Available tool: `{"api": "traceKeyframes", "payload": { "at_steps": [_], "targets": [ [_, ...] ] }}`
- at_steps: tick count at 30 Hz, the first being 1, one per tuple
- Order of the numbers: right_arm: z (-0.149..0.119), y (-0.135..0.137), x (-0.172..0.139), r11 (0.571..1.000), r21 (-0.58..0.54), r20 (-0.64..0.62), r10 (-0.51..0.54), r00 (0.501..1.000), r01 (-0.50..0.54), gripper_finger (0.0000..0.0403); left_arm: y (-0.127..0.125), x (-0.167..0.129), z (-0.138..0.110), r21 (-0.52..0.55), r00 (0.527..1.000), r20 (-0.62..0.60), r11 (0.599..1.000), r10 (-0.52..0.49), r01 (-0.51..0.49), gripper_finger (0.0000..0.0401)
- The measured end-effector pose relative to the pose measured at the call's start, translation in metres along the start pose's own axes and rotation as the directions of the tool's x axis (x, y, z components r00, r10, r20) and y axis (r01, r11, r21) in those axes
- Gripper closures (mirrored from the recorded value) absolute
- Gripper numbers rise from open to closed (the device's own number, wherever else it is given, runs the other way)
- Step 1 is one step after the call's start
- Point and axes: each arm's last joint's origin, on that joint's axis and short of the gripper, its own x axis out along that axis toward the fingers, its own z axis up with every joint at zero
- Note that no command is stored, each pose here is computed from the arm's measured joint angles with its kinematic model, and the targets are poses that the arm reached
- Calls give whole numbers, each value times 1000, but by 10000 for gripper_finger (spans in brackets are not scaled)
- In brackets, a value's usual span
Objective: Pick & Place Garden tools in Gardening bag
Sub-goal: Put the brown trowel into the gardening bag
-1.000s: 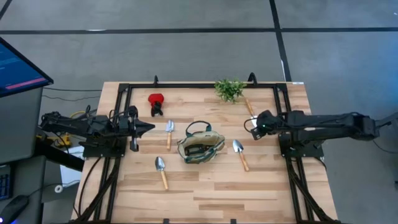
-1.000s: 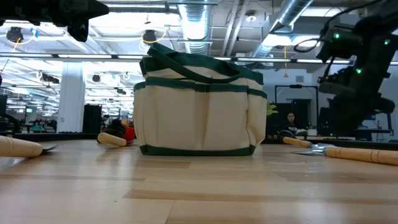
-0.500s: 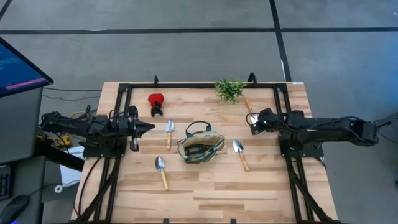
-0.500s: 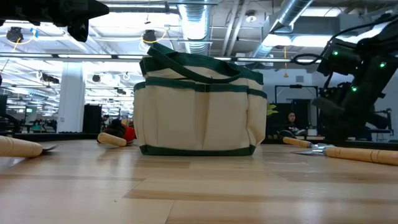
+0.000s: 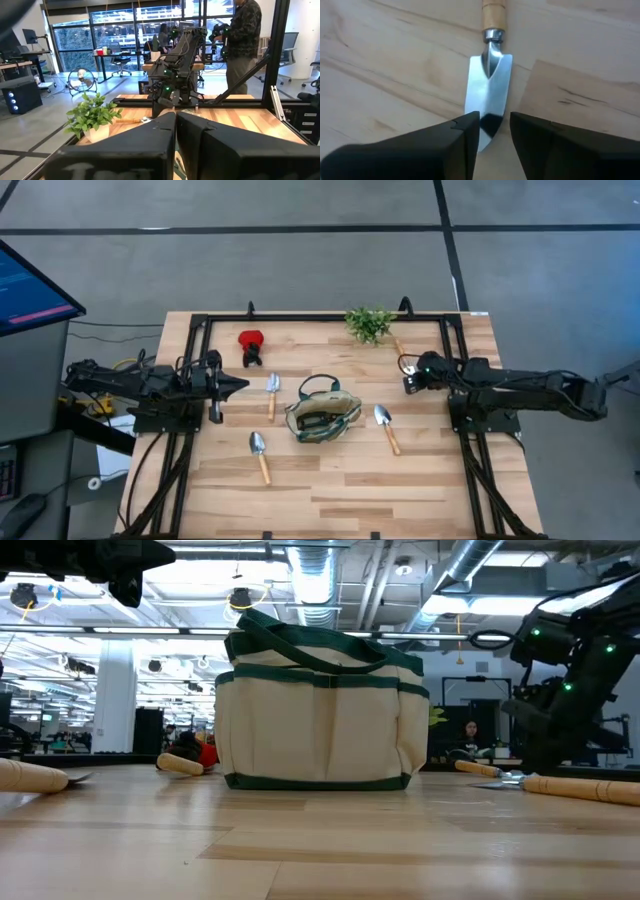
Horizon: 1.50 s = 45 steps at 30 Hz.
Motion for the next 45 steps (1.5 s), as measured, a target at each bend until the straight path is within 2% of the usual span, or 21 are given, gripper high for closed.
{"api": "traceKeyframes", "payload": {
  "at_steps": [6, 13, 20, 22, 26, 28, 31, 35, 42, 45],
  "targets": [
    [-7, -4, 8, 999, 32, 19, 39, 999, -39, 336, 0, 0, 0, 0, 1000, 0, 1000, 0, 0, 399],
    [-6, -3, 8, 997, 39, 21, 62, 998, -63, 395, 0, 0, 0, 0, 1000, 0, 1000, -1, 1, 399],
    [-6, -2, 7, 997, 34, 1, 76, 997, -76, 400, 0, 0, 0, 0, 1000, 0, 1000, -1, 1, 399],
    [-6, 1, 5, 994, 19, -31, 106, 994, -106, 401, 0, 0, 0, 0, 1000, 0, 1000, -1, 1, 399],
    [-3, 13, -4, 973, -79, -132, 204, 970, -216, 403, 0, 0, 0, 0, 1000, 0, 1000, -1, 1, 399],
    [-3, 17, -10, 968, -122, -176, 198, 964, -221, 402, 0, 0, 0, 0, 1000, 0, 1000, -1, 1, 399],
    [0, 20, -20, 968, -184, -207, 130, 970, -169, 402, 0, 0, 0, 0, 1000, 0, 1000, 0, 0, 399],
    [6, 28, -34, 965, -233, -189, 80, 979, -124, 402, 0, 0, 0, 0, 1000, 0, 1000, 0, 0, 399],
    [22, 55, -63, 958, -230, -88, 154, 984, -171, 402, 0, 0, 0, -1, 1000, 1, 1000, 0, 0, 399],
    [28, 62, -81, 949, -264, -104, 147, 984, -170, 402, 0, 0, 0, 0, 1000, 1, 1000, 0, 0, 399]
  ]
}}
